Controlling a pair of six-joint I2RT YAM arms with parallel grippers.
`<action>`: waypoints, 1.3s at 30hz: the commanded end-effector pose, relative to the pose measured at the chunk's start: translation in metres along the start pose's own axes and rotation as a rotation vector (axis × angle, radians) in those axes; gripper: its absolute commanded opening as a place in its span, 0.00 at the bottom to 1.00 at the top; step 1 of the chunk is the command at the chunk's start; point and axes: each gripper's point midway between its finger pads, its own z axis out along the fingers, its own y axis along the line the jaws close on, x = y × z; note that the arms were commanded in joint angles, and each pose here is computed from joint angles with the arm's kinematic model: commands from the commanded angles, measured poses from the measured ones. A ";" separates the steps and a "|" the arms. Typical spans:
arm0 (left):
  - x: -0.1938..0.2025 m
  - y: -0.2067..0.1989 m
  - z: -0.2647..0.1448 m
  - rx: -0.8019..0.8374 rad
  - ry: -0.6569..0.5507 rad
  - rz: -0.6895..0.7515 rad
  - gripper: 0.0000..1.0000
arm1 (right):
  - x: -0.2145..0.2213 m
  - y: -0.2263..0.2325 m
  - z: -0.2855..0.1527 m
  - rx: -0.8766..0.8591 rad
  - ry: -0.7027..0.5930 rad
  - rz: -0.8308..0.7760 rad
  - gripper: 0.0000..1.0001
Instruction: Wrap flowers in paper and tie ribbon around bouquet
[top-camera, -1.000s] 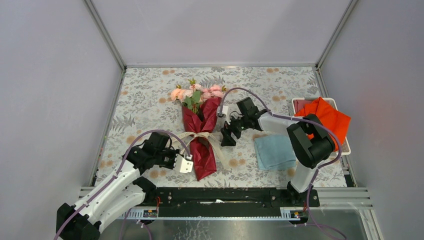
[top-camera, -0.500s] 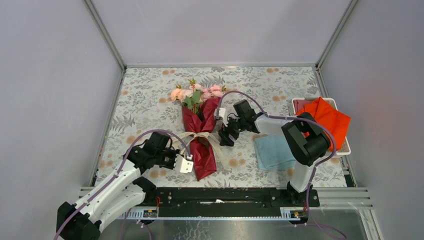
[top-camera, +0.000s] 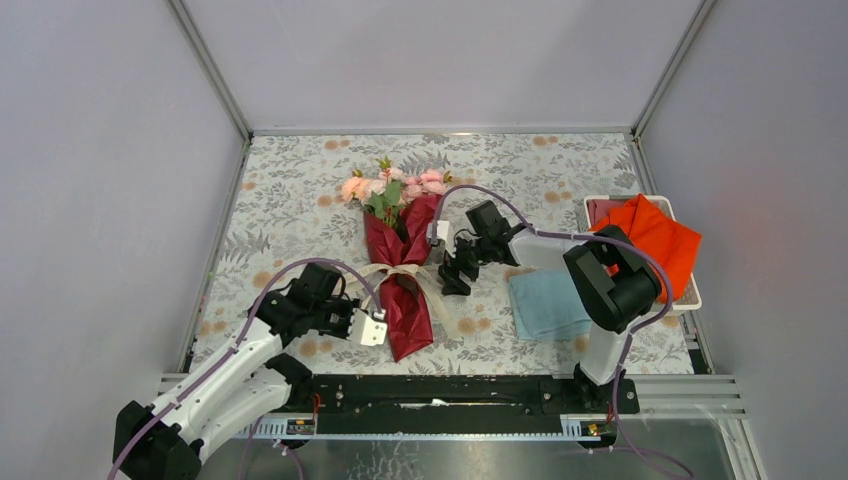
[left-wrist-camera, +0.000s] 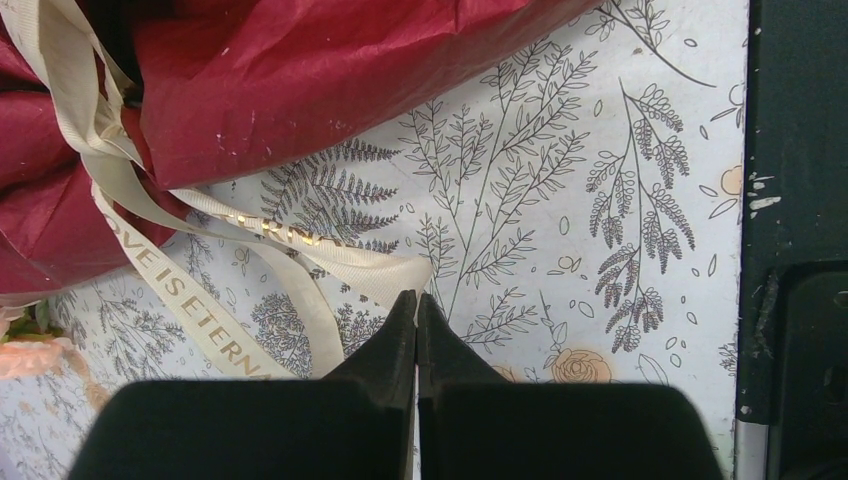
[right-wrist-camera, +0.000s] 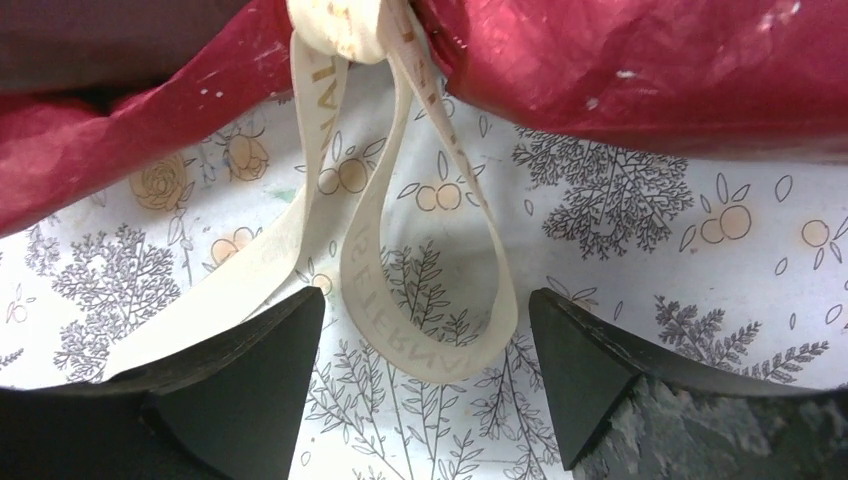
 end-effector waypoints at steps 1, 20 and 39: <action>0.003 -0.004 0.003 0.012 0.003 -0.005 0.00 | -0.004 -0.004 0.008 -0.006 0.018 -0.016 0.78; 0.063 0.062 -0.031 -0.164 0.066 -0.299 0.82 | -0.028 0.012 -0.004 -0.022 -0.044 -0.020 0.00; 0.083 0.068 0.031 -0.126 0.049 -0.116 0.71 | -0.029 0.013 -0.004 -0.014 -0.044 0.015 0.00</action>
